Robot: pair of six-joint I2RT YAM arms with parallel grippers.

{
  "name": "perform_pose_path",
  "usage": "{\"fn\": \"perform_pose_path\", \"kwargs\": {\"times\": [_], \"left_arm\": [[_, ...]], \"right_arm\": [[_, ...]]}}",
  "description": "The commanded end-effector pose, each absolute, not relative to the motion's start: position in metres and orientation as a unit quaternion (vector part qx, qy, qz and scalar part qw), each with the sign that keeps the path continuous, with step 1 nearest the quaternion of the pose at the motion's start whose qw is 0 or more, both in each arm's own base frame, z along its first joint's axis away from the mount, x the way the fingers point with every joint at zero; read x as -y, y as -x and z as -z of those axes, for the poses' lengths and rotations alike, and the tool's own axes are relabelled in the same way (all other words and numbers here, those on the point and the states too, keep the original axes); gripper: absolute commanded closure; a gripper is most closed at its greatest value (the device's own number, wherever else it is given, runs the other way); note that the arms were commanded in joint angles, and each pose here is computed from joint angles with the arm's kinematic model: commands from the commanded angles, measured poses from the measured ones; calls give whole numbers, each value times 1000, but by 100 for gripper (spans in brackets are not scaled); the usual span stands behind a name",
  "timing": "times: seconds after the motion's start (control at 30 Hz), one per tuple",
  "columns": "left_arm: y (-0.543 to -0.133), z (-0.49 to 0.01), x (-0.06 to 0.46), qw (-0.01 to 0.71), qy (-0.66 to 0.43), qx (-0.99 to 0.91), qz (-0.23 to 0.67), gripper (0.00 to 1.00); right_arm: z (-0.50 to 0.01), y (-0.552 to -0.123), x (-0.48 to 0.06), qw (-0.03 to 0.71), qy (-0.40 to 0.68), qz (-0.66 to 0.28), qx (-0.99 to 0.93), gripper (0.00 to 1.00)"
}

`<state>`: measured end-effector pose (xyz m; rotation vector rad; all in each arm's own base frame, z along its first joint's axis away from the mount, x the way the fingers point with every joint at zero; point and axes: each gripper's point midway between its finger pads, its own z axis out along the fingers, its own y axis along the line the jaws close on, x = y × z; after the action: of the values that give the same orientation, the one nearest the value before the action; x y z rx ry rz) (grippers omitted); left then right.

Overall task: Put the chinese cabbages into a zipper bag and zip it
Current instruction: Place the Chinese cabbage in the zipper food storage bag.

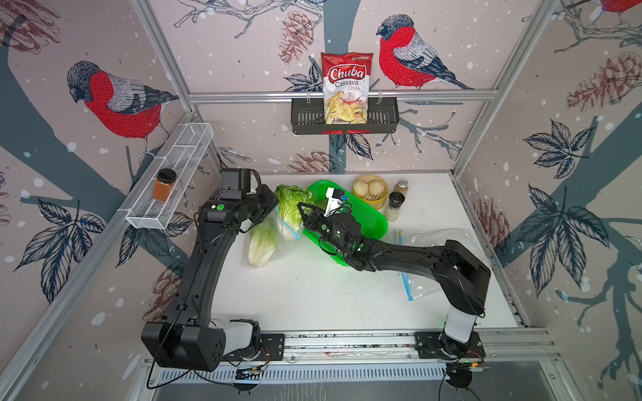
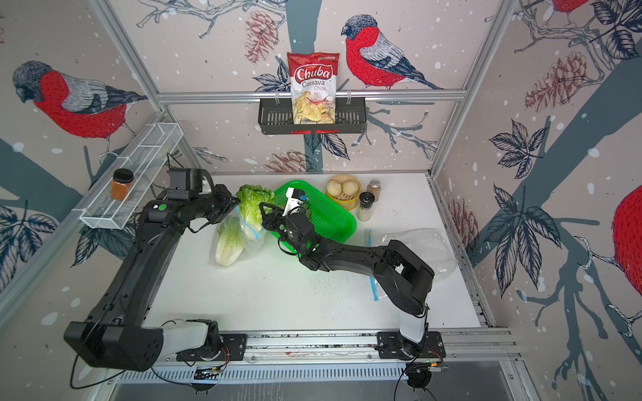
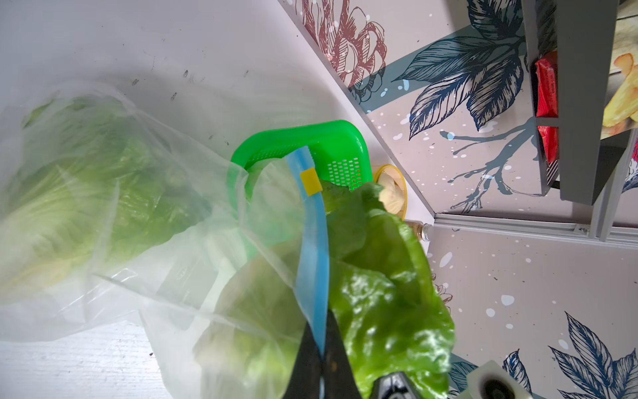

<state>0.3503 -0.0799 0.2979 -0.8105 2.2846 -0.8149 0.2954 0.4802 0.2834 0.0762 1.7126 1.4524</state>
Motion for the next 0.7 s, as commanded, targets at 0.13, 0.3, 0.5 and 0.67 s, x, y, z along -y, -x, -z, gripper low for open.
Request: {"fn": "perform_pose_path", "kwargs": {"times": [0.13,0.3,0.5,0.67], "left_arm": [[-358,-313,77,311,297,-844,322,100],[-358,-314,77,316,285,-847,320,100],[-358,-312,77,325,270,-850,315,100],[-357,-313,74,336,258,-853,304,100]], "right_arm": [[-266,-276,-488,420,39,-571,-705,67],[-279,-271,-484,434,78,-545,-713,46],[-292,-278,-451,425,69,-504,-749,40],[-268,-290,-431,348,55,-441,-825,36]]}}
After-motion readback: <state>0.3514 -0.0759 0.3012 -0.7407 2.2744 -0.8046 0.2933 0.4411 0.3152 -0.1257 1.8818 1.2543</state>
